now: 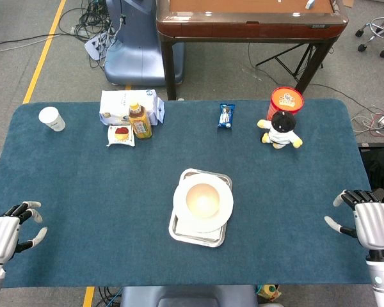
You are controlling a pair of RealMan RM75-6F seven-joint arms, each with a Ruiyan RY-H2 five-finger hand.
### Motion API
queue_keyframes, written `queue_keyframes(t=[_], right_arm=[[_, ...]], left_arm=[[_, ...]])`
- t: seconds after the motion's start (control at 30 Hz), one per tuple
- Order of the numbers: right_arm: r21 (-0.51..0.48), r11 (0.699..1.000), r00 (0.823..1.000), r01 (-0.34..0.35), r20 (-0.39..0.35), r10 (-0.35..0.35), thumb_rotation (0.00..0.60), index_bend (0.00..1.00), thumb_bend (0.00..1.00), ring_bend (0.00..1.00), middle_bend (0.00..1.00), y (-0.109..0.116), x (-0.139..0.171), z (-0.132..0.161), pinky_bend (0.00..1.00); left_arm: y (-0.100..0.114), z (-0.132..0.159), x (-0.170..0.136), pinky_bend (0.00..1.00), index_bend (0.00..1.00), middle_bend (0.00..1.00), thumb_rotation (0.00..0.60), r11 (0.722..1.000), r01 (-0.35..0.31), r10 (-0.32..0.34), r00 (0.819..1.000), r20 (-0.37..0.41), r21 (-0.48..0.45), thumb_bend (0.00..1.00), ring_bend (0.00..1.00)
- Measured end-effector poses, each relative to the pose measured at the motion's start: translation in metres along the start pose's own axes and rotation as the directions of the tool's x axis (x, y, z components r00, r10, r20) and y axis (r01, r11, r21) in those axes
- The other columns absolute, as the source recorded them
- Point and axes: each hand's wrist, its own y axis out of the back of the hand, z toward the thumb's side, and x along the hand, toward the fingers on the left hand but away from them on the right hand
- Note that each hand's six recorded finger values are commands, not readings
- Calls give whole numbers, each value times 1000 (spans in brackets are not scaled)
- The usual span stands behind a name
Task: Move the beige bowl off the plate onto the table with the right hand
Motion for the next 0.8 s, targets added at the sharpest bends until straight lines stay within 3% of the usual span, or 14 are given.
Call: queue_keyframes(t=[0.27, 0.43, 0.6, 0.8], right_arm=[[-8, 1000, 1000, -8, -15, 8, 600, 560, 170, 397, 493, -4, -2, 5, 362], [-40, 999, 999, -6, -39, 4, 600, 631, 169, 379, 481, -6, -5, 15, 365], [-26, 999, 995, -21, -95, 19, 600, 652, 169, 251, 361, -7, -11, 30, 265], [36, 995, 978, -93, -181, 98, 600, 652, 170, 170, 255, -11, -29, 57, 120]], left_arm=[[0, -1, -2, 522, 567, 340, 600, 1000, 3, -3, 1000, -6, 2, 258, 342], [2, -3, -4, 522, 574, 340, 600, 1000, -1, 1, 1000, -16, -1, 259, 342], [4, -2, -5, 522, 574, 341, 600, 1000, -2, 2, 1000, -14, -7, 259, 343], [5, -4, -5, 522, 574, 341, 600, 1000, -1, 0, 1000, -21, -10, 259, 343]])
